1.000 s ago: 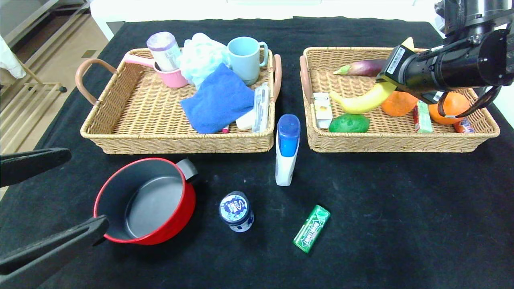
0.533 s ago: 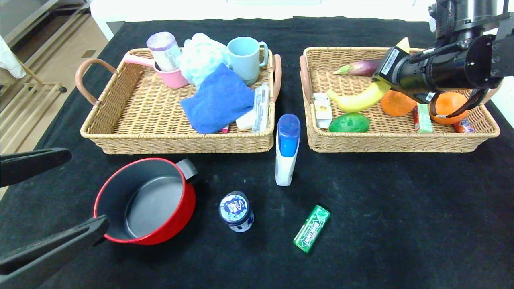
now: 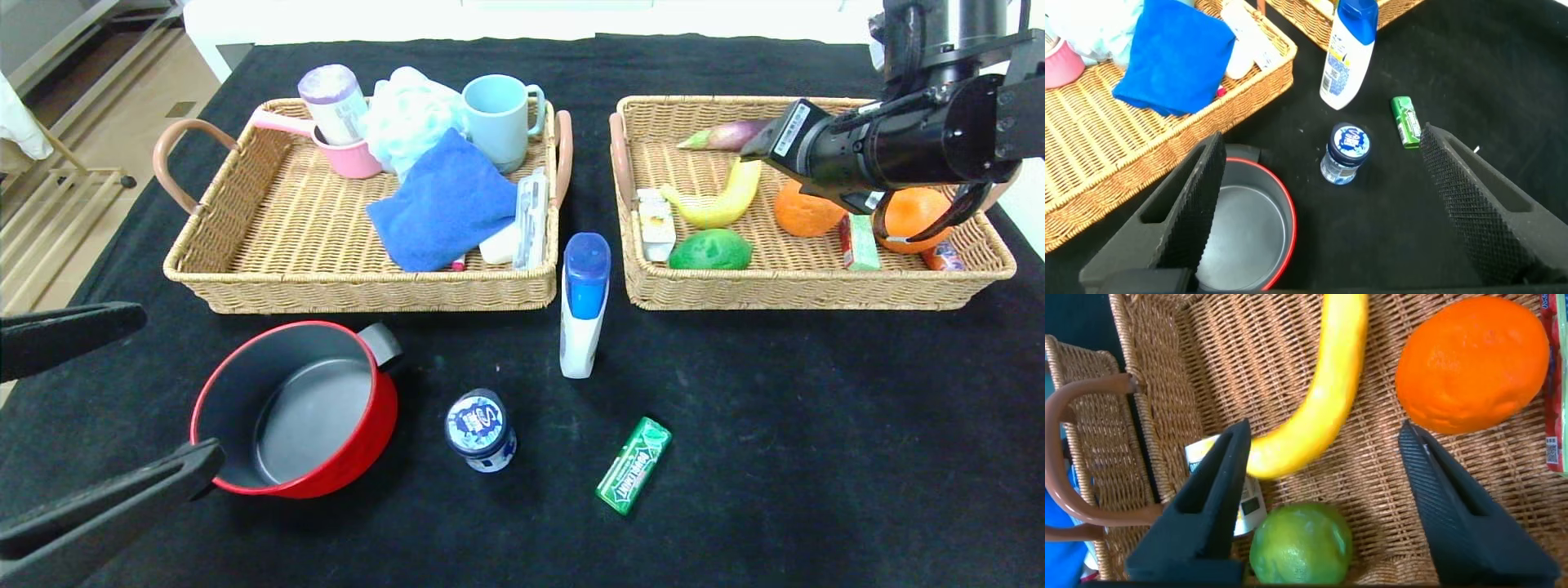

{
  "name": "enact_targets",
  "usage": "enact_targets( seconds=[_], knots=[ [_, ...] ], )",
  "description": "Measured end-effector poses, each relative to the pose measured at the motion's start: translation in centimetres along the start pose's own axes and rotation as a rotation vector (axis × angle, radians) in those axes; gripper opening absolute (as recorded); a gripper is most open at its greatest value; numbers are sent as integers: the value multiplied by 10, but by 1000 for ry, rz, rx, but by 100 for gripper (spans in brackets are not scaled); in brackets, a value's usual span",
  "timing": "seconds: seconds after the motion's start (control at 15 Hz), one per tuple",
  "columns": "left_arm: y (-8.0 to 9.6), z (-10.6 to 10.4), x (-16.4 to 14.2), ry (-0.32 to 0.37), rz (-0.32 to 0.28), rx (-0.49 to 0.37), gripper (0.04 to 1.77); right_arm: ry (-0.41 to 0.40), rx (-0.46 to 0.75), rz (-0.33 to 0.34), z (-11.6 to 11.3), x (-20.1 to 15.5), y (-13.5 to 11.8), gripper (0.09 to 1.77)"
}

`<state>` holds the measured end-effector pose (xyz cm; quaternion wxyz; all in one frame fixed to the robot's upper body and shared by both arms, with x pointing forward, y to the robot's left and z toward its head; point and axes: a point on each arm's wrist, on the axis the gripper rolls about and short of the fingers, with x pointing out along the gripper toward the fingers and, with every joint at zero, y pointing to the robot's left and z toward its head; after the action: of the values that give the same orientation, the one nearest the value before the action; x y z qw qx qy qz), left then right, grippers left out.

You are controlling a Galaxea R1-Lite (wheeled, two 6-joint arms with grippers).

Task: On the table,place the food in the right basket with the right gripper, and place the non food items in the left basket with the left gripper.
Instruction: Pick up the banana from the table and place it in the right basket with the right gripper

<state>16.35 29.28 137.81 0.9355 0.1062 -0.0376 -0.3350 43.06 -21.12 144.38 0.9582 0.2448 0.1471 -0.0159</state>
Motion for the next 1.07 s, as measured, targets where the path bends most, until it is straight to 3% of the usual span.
enact_targets(
  seconds=[0.13,0.33,0.67,0.87,1.07],
  knots=[
    [0,0,0,0,0,0,172,8,-1,-2,0,-3,0,142],
    [0,0,0,0,0,0,172,116,-39,-51,-13,-16,-4,152],
    [0,-1,1,4,-1,-1,172,316,-20,-114,-57,-48,-3,160],
    [0,-2,2,12,-3,-3,172,330,-8,-190,-82,-60,5,163],
    [0,-3,3,17,-4,-2,172,404,-57,-191,-103,-73,15,166]
  ],
)
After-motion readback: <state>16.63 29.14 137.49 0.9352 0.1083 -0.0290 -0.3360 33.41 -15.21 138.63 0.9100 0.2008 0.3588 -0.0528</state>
